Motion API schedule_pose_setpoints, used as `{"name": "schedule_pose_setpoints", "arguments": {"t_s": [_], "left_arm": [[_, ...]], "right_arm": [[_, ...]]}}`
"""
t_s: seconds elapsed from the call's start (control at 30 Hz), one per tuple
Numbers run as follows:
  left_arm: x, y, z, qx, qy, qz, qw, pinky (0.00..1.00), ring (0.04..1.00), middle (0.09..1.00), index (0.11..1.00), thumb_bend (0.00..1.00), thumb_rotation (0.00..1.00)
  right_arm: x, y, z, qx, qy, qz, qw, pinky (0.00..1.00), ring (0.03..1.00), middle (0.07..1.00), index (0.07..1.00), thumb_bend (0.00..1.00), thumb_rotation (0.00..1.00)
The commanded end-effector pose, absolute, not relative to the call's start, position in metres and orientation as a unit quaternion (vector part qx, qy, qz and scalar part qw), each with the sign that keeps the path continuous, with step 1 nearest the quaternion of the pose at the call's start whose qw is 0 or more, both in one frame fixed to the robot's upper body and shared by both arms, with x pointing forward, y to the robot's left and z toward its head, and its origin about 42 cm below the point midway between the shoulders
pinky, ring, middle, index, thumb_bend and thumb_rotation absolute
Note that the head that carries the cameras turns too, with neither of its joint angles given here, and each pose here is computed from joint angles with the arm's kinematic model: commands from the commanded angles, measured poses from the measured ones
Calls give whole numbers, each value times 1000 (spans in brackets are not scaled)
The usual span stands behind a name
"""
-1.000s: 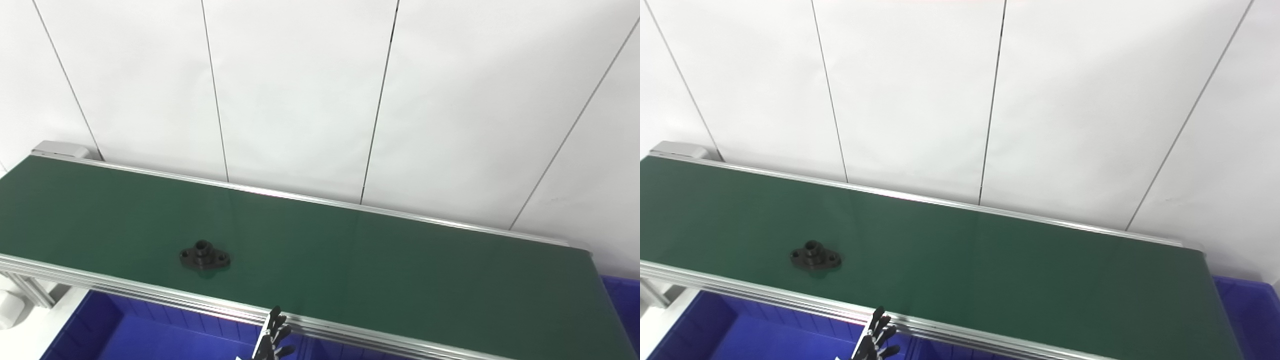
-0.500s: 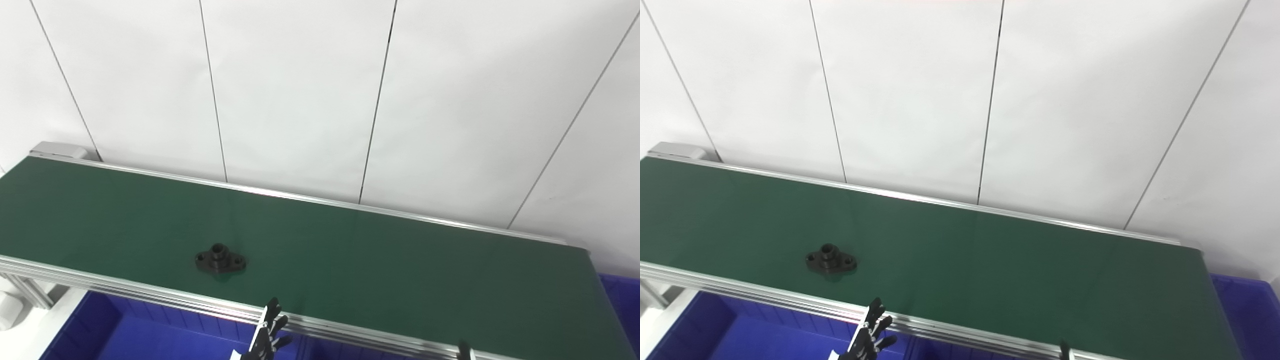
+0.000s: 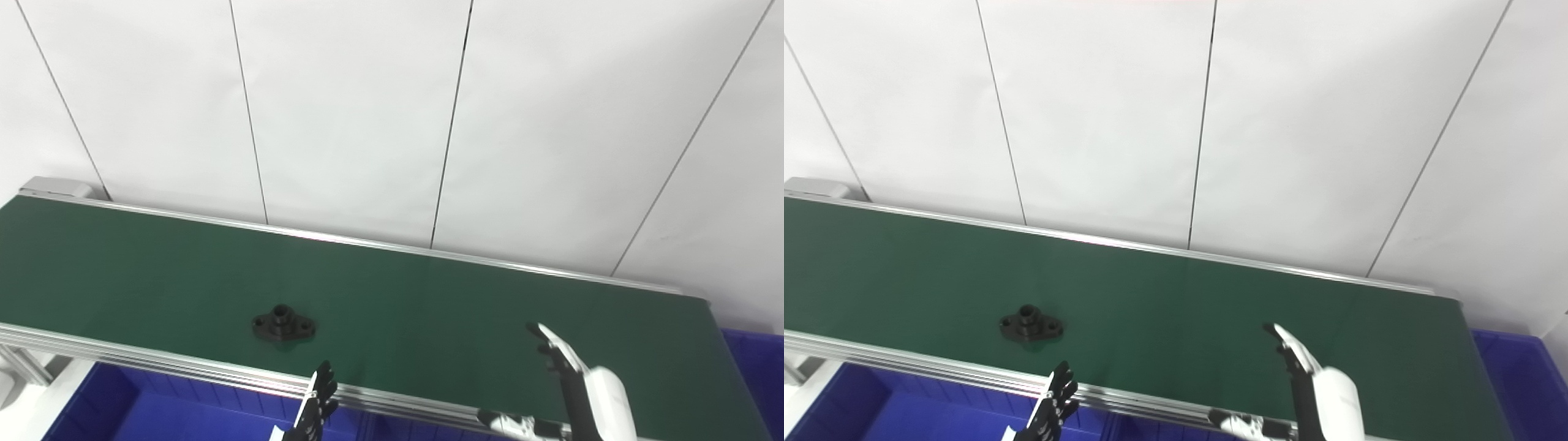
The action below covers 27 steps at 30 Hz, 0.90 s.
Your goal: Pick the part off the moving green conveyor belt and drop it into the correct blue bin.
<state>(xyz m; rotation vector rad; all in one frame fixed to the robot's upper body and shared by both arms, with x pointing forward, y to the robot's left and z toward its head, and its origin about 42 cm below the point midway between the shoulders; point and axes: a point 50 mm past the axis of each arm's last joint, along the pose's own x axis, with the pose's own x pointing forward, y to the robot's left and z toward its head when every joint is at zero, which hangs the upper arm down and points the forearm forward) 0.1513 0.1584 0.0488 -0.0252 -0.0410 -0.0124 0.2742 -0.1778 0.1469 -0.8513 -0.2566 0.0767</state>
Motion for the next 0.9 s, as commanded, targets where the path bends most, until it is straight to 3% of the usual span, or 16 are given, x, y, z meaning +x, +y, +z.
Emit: {"name": "schedule_pose_setpoints", "arguments": {"t_s": [0.0, 0.37, 0.57, 0.87], "left_arm": [[153, 155, 59, -21, -46, -10, 999, 949, 982, 1000, 1000, 822, 787], [151, 148, 60, -27, -48, -6, 998, 947, 981, 1000, 1000, 822, 781], [150, 144, 61, -28, -49, -6, 998, 914, 964, 1000, 1000, 831, 762], [147, 137, 64, -31, -51, -7, 998, 915, 963, 1000, 1000, 833, 772]], "right_arm": [[293, -168, 162, -431, -143, 37, 890, 677, 783, 848, 850, 1000, 416], [353, -128, 167, -520, -128, 90, 840, 726, 797, 817, 834, 1000, 461], [373, -111, 163, -536, -115, 112, 829, 737, 787, 801, 822, 1000, 431], [396, -89, 157, -551, -91, 135, 818, 696, 757, 799, 823, 1000, 471]]}}
